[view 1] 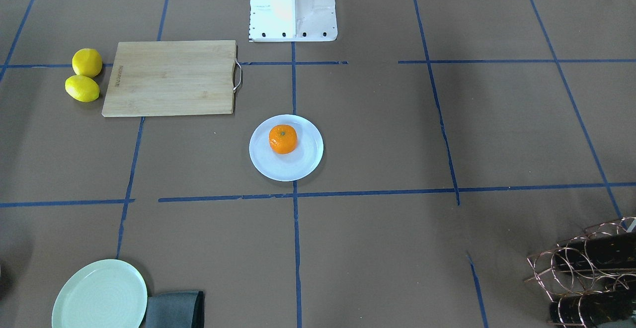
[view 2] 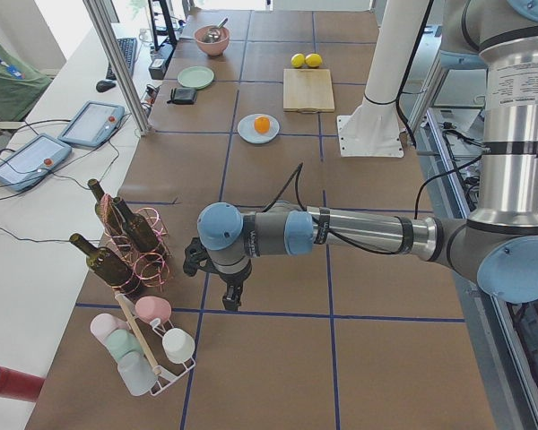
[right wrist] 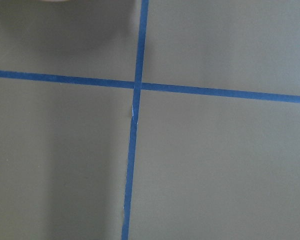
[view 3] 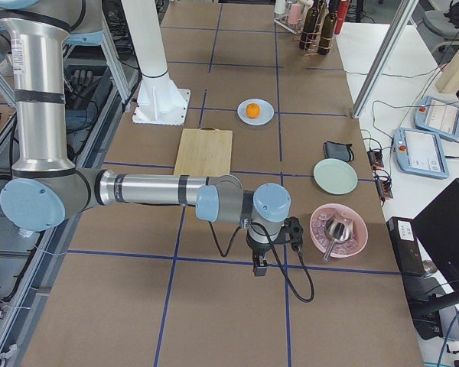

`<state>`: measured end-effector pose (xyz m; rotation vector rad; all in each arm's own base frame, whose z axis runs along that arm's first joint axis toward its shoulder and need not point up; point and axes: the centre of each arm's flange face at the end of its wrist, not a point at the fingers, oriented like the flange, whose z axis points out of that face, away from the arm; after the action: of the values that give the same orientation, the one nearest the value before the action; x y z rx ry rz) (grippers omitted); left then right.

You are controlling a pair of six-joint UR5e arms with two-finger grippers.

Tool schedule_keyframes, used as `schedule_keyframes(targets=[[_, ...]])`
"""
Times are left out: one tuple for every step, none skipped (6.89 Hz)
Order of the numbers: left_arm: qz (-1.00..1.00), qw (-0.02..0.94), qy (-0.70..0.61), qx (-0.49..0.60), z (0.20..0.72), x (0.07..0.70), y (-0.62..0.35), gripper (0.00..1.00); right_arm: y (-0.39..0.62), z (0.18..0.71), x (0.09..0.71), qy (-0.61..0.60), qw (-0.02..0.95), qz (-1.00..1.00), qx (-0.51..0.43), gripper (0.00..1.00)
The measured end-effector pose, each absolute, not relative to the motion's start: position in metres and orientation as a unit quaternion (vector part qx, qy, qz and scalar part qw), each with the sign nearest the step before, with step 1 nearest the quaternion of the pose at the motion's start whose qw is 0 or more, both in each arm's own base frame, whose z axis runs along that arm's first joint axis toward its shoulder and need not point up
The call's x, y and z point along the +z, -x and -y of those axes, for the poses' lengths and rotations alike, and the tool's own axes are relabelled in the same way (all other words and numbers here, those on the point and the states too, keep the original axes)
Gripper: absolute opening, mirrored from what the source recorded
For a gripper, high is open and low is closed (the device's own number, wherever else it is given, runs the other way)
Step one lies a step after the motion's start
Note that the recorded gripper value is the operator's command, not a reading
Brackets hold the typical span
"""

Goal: Pick orange to plate

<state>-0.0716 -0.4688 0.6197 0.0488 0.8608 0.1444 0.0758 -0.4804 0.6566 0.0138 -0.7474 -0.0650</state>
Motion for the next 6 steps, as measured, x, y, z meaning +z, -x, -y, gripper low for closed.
schedule_keyframes(targets=[[-0.417,0.906,-0.023,0.069,0.4687,0.6206,0.0717,1.00,-0.0757,0.4811,0.6557,-0.008,0.930,0.366,-0.027,1.00],[-0.417,0.906,-0.022,0.069,0.4686,0.6213,0.0718,1.00,-0.0757,0.4815,0.6552,-0.008,0.930,0.366,-0.025,1.00],[-0.417,0.906,-0.022,0.069,0.4686,0.6216,0.0718,1.00,-0.0756,0.4816,0.6551,-0.008,0.930,0.366,-0.025,1.00],[-0.417,0.906,-0.022,0.069,0.4686,0.6216,0.0718,1.00,-0.0756,0.4816,0.6550,-0.008,0.930,0.367,-0.025,1.00],[-0.417,0.906,-0.022,0.069,0.4687,0.6213,0.0718,1.00,-0.0756,0.4819,0.6546,-0.009,0.930,0.367,-0.025,1.00],[-0.417,0.906,-0.023,0.069,0.4690,0.6207,0.0718,1.00,-0.0755,0.4822,0.6538,-0.010,0.930,0.367,-0.025,1.00]])
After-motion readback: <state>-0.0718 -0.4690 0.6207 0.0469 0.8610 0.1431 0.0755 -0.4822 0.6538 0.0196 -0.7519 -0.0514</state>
